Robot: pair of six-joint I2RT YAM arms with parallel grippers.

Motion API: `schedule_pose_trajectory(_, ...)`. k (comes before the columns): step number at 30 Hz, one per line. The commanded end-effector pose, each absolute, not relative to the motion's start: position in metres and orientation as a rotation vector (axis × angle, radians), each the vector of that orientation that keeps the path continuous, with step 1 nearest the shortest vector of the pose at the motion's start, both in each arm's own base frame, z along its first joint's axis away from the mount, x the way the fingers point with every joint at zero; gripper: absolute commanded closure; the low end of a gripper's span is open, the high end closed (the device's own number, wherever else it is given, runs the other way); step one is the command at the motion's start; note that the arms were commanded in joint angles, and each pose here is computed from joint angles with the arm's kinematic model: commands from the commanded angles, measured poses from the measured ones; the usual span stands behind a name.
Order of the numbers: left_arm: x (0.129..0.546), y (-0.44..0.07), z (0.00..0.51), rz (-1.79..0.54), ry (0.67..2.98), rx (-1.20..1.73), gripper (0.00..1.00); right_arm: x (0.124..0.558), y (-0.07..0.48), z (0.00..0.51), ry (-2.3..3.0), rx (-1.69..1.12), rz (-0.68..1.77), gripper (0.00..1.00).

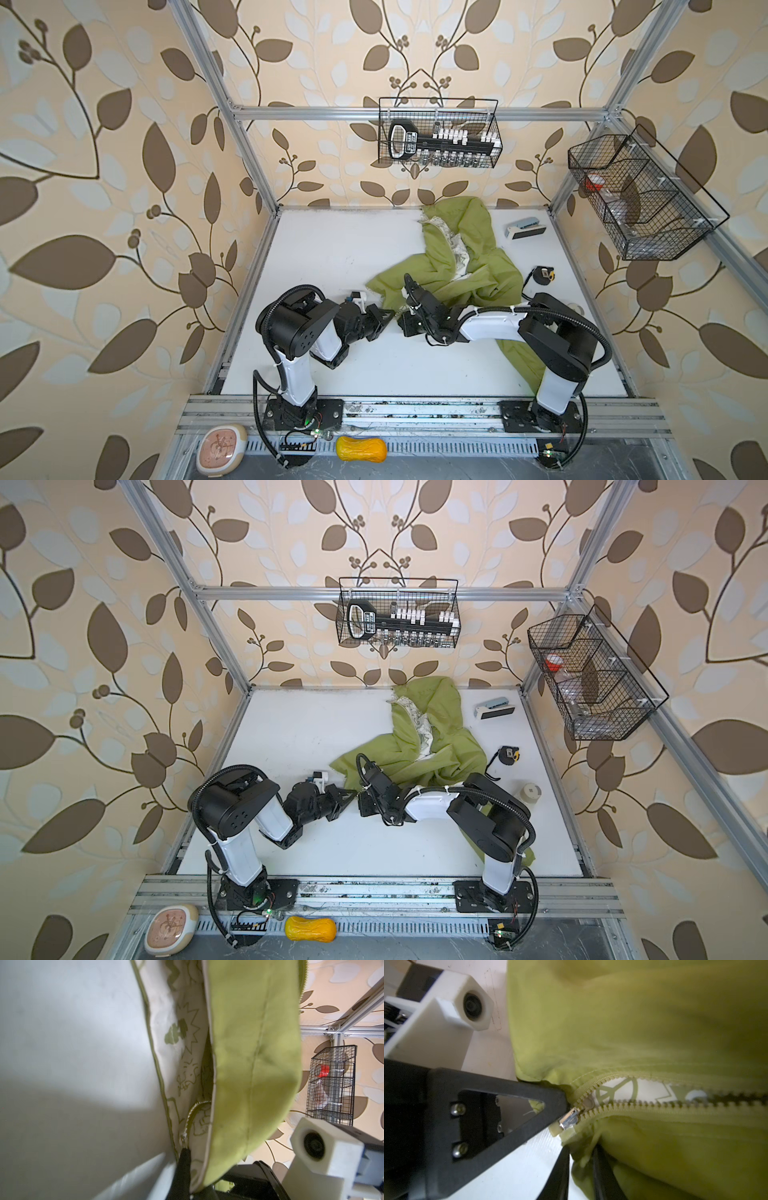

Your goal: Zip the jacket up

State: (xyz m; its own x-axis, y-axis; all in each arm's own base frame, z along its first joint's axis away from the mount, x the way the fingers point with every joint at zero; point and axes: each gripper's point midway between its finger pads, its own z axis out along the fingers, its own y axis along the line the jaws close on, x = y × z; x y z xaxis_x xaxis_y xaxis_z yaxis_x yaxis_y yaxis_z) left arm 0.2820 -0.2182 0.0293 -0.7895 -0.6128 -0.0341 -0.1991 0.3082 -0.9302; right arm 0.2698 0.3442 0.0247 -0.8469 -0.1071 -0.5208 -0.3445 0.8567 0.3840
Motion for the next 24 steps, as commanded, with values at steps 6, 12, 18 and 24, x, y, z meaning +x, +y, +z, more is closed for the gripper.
schedule_pose_trajectory(6,0.269,-0.213,0.005,-1.386,2.308,-0.769,1.0,0.263,0.346,0.046,2.52,-0.365,0.684,0.78)
schedule_pose_trajectory(12,0.267,-0.212,0.008,-1.37,2.319,-0.745,1.0,0.275,0.331,0.085,2.454,-0.346,0.704,0.66)
schedule_pose_trajectory(18,0.267,-0.211,0.017,-1.357,2.337,-0.7,1.0,0.296,0.312,0.114,2.422,-0.345,0.71,0.55)
schedule_pose_trajectory(24,0.275,-0.21,0.038,-1.335,2.361,-0.625,1.0,0.312,0.309,0.108,2.453,-0.387,0.747,0.56)
